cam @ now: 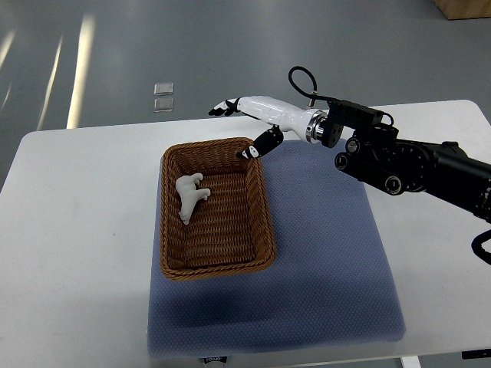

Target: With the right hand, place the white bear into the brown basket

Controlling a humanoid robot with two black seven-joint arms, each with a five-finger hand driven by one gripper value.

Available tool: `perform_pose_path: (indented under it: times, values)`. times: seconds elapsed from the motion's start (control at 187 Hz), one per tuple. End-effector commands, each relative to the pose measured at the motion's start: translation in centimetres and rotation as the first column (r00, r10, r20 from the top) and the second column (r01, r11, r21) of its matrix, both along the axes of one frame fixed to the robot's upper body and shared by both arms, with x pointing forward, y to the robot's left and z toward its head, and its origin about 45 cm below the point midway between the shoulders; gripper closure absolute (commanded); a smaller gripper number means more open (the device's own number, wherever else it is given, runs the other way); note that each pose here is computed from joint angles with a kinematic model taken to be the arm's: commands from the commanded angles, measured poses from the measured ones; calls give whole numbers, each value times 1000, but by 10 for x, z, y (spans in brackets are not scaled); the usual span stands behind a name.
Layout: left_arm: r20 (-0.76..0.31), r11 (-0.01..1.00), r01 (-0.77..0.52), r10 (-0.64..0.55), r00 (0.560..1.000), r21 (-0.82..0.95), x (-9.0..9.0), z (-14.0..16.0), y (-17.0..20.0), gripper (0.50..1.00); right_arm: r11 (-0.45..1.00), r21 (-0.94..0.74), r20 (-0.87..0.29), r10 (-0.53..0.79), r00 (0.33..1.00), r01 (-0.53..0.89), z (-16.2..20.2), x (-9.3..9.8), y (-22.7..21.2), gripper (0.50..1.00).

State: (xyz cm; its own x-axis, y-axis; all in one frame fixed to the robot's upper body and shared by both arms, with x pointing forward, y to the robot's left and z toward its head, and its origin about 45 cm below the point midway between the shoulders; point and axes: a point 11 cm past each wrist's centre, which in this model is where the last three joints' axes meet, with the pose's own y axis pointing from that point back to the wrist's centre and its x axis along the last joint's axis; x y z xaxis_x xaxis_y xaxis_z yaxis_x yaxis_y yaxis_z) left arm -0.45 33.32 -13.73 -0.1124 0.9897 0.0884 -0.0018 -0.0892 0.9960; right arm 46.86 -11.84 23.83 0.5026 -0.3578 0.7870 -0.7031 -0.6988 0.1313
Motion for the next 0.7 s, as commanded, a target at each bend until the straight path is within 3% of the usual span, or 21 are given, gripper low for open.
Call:
perform_pose_path:
  times: [0.0,0.15,0.305,0.488,0.696]
  values:
    - [0,1000,-2,2,1000,2,0,0,1,500,974,166,-87,-140,986,153,-3,10,-24,652]
    - [0,1000,-2,2,1000,2,0,0,1,500,778,434,-301,-351,887,455,-9,25,-80,652]
    - [0,1000,-1,1,1000,-1,0,0,0,500,509,541,-530,-411,742,669,-37,21,-127,652]
    - [1,1000,0,0,1000,-6,0,0,-2,500,249,573,-685,-377,623,781,-60,10,-157,652]
    - [1,1000,-1,1,1000,-3,0,0,-1,500,108,579,-745,-331,579,808,-70,2,-180,634]
